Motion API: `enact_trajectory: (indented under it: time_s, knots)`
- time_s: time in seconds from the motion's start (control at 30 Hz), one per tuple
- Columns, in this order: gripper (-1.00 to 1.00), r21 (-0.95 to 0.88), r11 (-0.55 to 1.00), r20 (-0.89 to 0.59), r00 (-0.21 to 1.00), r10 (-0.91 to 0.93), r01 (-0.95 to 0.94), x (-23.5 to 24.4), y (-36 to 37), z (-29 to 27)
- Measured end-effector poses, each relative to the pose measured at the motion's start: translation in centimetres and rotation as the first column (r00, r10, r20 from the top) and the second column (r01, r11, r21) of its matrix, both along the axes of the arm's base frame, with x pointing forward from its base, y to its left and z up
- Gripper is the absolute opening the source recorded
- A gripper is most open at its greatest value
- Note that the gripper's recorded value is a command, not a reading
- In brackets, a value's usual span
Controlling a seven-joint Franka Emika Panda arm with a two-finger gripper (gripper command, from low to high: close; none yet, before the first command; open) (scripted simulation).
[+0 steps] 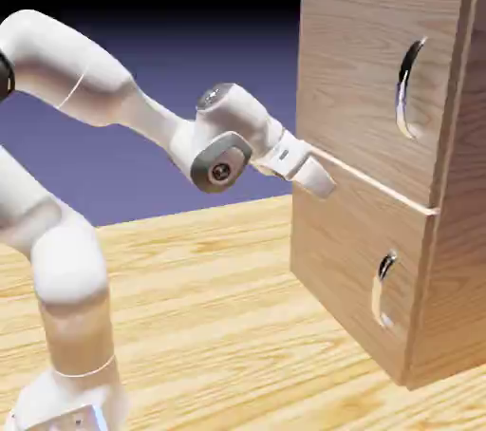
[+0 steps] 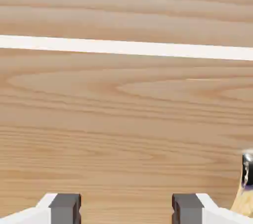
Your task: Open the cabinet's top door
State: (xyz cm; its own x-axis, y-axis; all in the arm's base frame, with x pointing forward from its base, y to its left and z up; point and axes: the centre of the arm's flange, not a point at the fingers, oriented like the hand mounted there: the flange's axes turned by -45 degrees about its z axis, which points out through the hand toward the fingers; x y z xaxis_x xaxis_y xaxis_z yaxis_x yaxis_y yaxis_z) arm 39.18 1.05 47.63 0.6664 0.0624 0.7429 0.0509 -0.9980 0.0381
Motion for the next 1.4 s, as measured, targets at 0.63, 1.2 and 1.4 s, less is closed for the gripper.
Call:
enact_trajectory:
  time_s: [0.63, 1.2, 1.4]
  knots:
    - [0.0, -0.011, 0.999, 0.293, 0.955, 0.038, -0.037, -0.7, 1.4, 10.2]
    - [0.0, 0.011, 0.999, 0.507, 0.861, 0.03, -0.042, -1.9, -2.4, 14.2]
    - [0.0, 0.024, 0.999, 0.565, 0.825, 0.02, -0.041, -1.8, -4.8, 14.3]
